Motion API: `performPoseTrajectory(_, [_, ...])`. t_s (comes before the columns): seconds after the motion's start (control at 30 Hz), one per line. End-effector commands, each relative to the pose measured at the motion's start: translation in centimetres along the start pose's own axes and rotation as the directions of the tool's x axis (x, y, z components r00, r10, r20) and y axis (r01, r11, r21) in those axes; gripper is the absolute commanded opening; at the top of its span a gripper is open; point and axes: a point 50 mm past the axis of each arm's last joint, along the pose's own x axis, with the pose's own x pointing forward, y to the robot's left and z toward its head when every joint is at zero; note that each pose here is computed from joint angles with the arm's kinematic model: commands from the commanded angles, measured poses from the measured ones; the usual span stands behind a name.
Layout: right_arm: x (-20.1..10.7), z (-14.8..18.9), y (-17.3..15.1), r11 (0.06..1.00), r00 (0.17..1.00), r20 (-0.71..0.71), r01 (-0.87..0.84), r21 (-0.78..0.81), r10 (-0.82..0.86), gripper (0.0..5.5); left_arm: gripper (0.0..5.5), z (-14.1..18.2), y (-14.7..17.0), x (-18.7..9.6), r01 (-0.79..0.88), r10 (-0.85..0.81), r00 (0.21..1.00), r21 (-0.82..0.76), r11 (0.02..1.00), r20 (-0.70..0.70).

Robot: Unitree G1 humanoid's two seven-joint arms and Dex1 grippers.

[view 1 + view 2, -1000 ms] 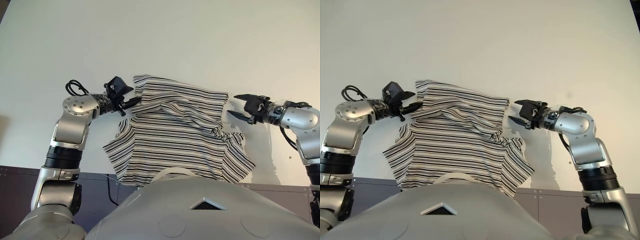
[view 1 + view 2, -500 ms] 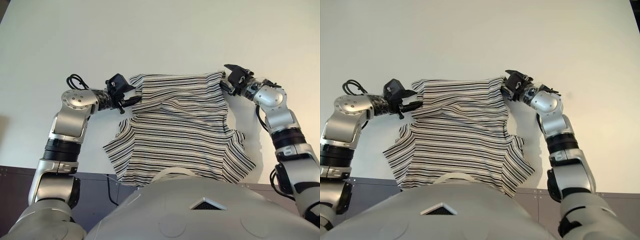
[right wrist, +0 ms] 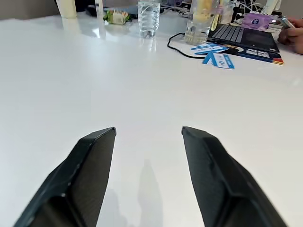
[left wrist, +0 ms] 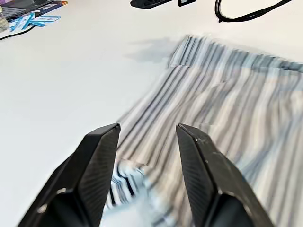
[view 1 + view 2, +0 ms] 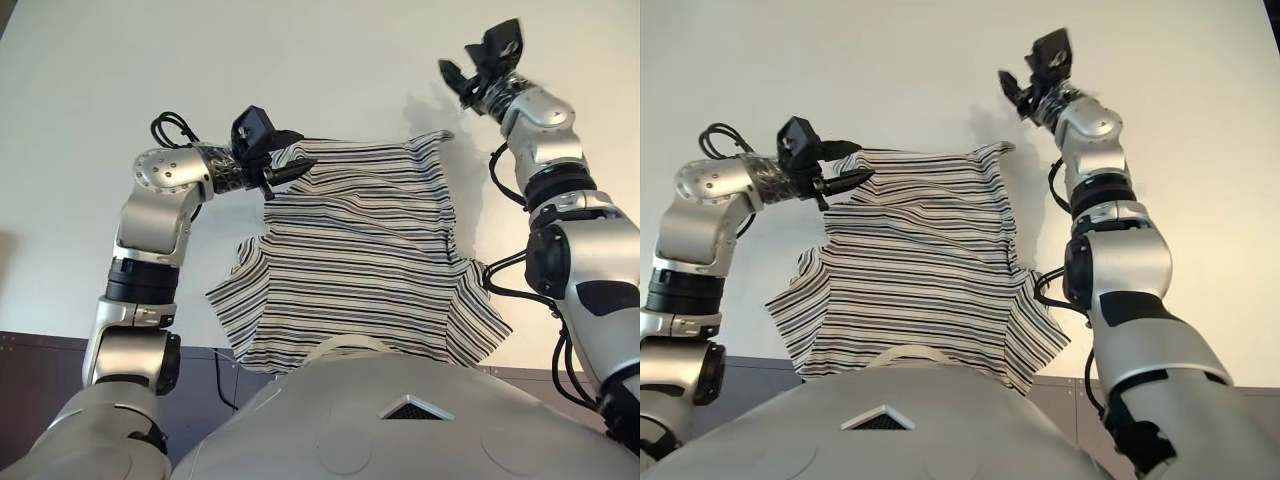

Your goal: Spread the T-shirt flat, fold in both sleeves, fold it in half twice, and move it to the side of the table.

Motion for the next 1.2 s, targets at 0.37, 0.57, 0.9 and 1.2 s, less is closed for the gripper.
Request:
performPoseTrajectory(0.37, [-6.8,0.2,7.6,0.613,0.919,-0.194,-0.377,-0.694,0.345,2.56,2.2,2.9,2.5,1.3,-0.279,0.277,0.96,0.032,0.96,0.048])
performPoseTrajectory(0.57, [-5.4,-0.4,8.1,0.485,0.924,-0.232,-0.36,-0.797,0.305,2.56,2.2,-1.2,1.0,5.3,-0.139,0.163,0.962,0.121,0.983,-0.221])
performPoseTrajectory(0.9, [-12.7,-4.5,7.3,0.361,0.742,-0.533,-0.666,-0.653,0.406,2.56,2.2,-5.0,-2.0,0.2,0.11,-0.044,0.923,0.154,0.982,-0.381])
performPoseTrajectory(1.2, [-12.1,1.5,5.6,0.632,0.834,-0.31,-0.549,-0.547,0.457,2.56,2.2,-2.8,-1.2,-0.6,-0.027,0.053,0.969,0.109,0.994,-0.241])
